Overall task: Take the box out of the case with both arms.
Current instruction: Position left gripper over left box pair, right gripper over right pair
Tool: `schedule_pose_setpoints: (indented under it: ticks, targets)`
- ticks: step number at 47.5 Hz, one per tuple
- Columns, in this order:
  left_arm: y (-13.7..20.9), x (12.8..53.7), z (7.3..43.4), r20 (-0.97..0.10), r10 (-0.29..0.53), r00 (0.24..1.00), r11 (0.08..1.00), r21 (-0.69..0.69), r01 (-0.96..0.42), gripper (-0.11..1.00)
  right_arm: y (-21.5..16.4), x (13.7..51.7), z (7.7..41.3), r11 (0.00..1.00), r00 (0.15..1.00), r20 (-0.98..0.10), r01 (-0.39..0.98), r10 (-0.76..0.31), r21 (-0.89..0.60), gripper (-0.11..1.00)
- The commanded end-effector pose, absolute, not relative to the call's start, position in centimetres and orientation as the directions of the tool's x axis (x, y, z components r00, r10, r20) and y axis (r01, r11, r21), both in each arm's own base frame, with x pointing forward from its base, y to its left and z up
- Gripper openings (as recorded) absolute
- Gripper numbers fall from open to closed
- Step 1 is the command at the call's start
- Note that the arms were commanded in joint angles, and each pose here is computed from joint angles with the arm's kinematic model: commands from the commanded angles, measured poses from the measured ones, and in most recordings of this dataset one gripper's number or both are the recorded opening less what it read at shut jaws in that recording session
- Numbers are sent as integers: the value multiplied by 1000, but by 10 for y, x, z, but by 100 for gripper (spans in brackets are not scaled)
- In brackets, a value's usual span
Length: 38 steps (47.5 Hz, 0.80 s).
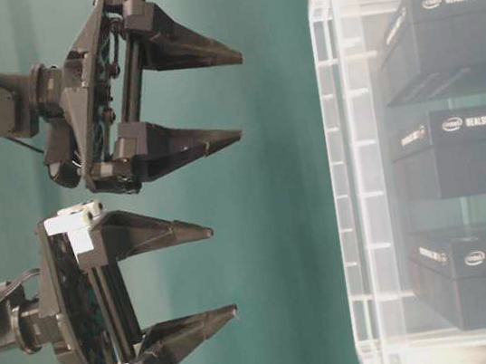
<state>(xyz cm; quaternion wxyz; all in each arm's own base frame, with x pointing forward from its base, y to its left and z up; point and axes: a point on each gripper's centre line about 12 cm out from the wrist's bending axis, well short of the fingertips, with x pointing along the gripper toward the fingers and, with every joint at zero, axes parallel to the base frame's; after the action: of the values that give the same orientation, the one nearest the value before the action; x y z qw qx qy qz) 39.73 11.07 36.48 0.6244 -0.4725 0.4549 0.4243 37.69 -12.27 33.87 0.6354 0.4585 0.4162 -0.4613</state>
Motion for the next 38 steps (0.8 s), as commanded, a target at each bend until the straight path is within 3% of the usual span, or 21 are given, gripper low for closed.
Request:
schedule_pose_setpoints:
  ticks: [1,38]
  targets:
    - [110,396,373,-963,109,247,199,-222,-954,86,-122,375,352,156,256,-943,962,-212,226,96]
    - [109,395,373,-964,108,242,199,-218,-955,86,-122,375,352,157,257,-942,961,-214,227,96]
